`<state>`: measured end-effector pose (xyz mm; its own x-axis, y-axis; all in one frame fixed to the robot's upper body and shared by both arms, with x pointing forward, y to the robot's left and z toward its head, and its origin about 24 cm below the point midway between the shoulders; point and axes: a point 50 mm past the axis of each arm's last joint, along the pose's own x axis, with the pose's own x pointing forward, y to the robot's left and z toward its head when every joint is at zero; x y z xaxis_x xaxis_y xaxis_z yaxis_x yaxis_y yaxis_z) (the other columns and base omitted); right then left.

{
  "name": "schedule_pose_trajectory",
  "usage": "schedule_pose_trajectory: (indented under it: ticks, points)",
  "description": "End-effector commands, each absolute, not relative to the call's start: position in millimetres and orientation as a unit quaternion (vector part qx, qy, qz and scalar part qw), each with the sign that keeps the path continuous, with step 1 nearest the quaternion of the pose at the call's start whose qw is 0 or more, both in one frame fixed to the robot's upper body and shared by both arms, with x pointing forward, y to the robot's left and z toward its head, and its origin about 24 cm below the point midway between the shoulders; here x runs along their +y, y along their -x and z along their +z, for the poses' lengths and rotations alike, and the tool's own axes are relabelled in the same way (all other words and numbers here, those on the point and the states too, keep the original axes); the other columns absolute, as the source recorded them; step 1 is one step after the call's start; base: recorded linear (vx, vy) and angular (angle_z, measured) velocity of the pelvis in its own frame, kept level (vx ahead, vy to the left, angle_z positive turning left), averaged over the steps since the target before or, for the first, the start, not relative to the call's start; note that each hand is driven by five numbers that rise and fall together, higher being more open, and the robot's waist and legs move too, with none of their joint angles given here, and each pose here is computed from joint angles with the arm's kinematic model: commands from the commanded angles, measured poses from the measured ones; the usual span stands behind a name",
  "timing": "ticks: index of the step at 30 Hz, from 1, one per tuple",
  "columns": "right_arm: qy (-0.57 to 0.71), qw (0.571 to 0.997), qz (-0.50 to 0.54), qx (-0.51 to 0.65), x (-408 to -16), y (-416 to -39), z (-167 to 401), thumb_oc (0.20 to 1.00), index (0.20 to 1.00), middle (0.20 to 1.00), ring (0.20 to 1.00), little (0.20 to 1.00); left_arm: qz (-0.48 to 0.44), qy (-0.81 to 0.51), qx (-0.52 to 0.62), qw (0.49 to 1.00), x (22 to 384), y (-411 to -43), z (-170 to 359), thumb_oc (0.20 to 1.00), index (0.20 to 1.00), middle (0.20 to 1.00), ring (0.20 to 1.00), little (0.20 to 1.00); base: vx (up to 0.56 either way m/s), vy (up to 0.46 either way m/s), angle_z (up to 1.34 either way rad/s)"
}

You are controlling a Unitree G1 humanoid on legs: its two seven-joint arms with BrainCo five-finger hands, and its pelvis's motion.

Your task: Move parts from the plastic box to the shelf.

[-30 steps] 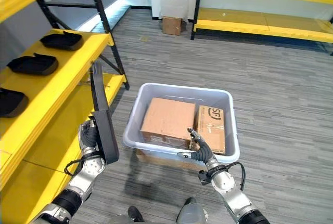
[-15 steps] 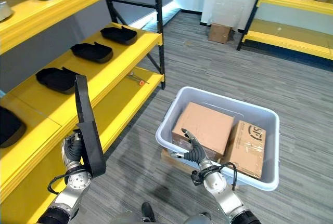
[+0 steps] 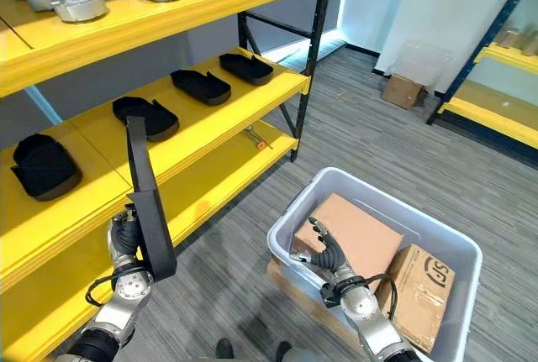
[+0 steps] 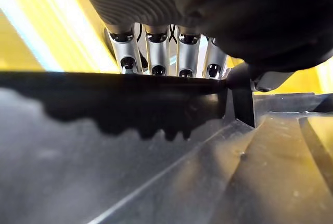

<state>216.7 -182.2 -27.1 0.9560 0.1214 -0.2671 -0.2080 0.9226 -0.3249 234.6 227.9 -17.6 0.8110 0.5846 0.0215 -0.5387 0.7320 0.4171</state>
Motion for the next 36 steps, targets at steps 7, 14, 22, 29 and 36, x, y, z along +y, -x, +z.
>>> schedule_pose_trajectory:
  ticks: [7, 14, 22, 29, 36]
  points:
    - [0.17, 0.98, 0.09, 0.057, -178.9, -224.5, -7.4, 1.0, 1.0, 1.0, 1.0, 1.0, 0.316, -0.18, -0.022, 0.931, 232.2, -264.4, 16.3, 0.2, 0.2, 0.2, 0.2, 0.2, 0.06, -0.07, 0.14]
    - [0.198, 0.976, 0.076, 0.044, -196.4, -225.0, 0.4, 1.0, 1.0, 1.0, 1.0, 1.0, 0.312, -0.156, -0.04, 0.936, 224.0, -273.7, 23.8, 0.2, 0.2, 0.2, 0.2, 0.2, -0.02, 0.077, 0.93]
    - [0.207, 0.974, 0.083, 0.045, -204.3, -221.4, -0.2, 1.0, 1.0, 1.0, 1.0, 1.0, 0.312, -0.156, -0.024, 0.937, 234.2, -262.9, 15.4, 0.2, 0.2, 0.2, 0.2, 0.2, 0.05, 0.275, 0.1]
    - [0.184, 0.976, 0.097, 0.059, -193.4, -217.9, -7.6, 1.0, 1.0, 1.0, 1.0, 1.0, 0.301, -0.187, -0.02, 0.935, 232.3, -262.8, 14.7, 0.2, 0.2, 0.2, 0.2, 0.2, 0.04, 0.404, 0.27]
    - [0.172, 0.978, 0.112, 0.034, -171.7, -222.8, -1.5, 1.0, 1.0, 1.0, 1.0, 1.0, 0.278, -0.207, -0.024, 0.938, 236.0, -260.7, 17.9, 0.2, 0.2, 0.2, 0.2, 0.2, -0.08, 0.446, 0.45]
